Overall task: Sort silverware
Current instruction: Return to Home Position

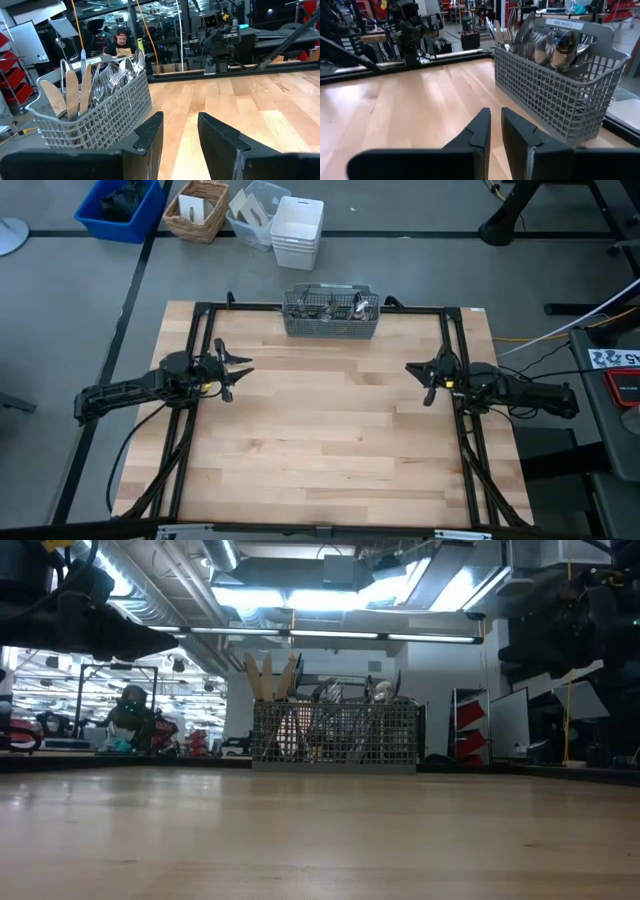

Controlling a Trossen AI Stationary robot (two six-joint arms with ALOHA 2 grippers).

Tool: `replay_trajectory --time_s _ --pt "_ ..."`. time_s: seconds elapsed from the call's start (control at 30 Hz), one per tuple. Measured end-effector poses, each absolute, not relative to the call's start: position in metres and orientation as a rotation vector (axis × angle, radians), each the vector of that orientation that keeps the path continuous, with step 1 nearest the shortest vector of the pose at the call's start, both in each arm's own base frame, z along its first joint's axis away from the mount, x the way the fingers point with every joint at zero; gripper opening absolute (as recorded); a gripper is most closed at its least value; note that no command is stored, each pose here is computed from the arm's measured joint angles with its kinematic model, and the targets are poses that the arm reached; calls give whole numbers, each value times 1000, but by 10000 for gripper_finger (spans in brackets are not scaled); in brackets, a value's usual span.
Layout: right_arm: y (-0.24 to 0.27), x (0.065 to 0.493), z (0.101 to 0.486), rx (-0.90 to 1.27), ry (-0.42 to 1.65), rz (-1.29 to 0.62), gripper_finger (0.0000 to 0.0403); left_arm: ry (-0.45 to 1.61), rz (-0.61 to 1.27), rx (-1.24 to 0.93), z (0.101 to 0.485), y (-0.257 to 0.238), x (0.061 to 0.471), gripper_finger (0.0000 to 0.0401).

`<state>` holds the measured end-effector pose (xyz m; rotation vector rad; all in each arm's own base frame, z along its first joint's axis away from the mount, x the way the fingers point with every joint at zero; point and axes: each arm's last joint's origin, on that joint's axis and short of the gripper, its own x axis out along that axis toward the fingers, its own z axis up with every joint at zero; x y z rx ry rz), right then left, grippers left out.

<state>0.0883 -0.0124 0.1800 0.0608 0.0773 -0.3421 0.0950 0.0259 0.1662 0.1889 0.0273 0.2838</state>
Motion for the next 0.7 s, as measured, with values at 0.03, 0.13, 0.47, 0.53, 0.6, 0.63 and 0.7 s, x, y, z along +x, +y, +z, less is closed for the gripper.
replay_trajectory --time_s 0.03,0.13,0.47,0.53,0.6,0.63,0.7 --pt "-12 88 179 60 86 -342 49 27 284 189 166 26 95 115" --pt "-12 88 175 59 128 -344 49 27 284 189 166 26 95 115" --pt "-11 88 173 67 157 -294 49 27 284 189 166 26 95 115" --pt "-11 87 171 63 192 -296 49 27 284 189 166 26 95 115" --pt "-11 86 170 58 215 -296 49 27 284 189 166 26 95 115" --pt "-11 86 169 57 221 -297 49 27 284 189 166 26 95 115" --pt "-11 86 169 57 223 -297 49 27 284 189 166 26 95 115"
